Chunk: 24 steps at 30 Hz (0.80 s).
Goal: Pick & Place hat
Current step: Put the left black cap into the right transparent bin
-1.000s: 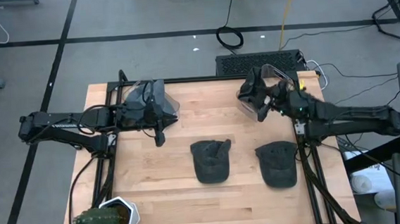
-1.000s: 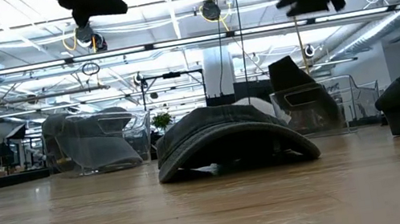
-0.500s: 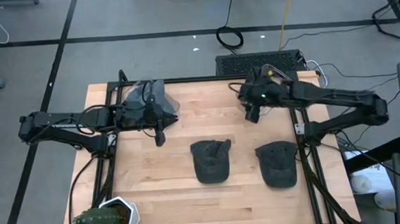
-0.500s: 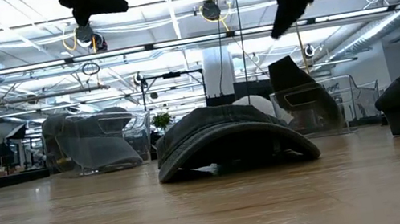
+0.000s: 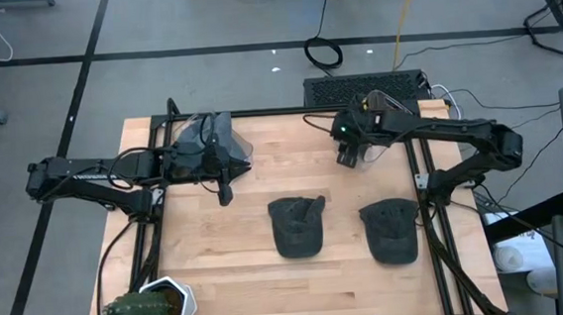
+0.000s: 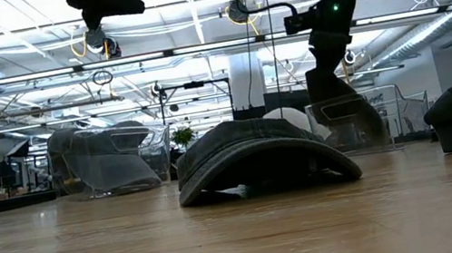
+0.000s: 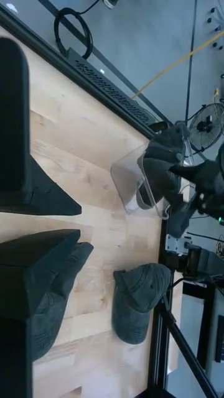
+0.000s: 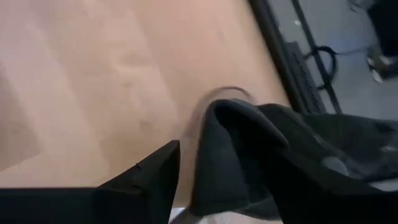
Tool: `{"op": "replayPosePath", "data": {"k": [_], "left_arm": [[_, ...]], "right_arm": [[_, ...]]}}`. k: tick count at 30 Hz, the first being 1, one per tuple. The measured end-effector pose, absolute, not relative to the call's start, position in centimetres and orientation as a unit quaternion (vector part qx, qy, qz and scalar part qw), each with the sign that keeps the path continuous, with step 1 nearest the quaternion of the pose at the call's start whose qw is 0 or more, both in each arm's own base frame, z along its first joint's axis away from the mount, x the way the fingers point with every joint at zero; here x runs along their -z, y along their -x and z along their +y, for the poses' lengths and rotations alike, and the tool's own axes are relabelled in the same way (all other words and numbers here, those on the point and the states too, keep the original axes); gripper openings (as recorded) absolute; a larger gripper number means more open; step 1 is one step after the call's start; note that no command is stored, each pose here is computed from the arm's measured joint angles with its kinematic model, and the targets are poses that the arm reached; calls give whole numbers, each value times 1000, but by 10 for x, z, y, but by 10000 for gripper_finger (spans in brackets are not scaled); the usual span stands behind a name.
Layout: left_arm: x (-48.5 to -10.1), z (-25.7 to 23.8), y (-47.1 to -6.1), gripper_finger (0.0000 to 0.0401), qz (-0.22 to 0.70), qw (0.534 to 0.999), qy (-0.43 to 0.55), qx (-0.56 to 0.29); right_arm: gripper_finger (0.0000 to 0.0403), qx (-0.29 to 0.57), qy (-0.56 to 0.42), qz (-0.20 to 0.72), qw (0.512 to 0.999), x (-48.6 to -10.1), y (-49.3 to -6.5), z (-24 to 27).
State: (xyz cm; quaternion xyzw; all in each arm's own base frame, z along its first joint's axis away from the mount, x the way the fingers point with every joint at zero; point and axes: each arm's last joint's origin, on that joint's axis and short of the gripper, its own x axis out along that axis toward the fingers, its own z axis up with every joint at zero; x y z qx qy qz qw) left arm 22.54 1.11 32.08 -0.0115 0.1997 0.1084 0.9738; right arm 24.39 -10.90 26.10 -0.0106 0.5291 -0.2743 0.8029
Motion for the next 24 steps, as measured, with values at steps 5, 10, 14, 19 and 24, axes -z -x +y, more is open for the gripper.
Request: {"op": "replayPosePath", "data": {"k": [5,10,14,19,24], "left_arm": [[-321,11,-225,58,200,974,11,-108],[-321,11,-225,58,200,974,11,-109],[-321,11,-225,58,200,974,11,-108],[-321,11,-225,58,200,974,11,-109],[-321,11,-225,58,200,974,11,-108]], "right_arm": [[182,283,3,524,803,-263,-241,-114],[49,244,-23,521,818,-262,-242,-112],[8,241,-21,511,825,-268,-240,-107],[3,267,-14,445,855,-296,-226,-91],[2,320,-58,374,869,-312,-192,-73]]}}
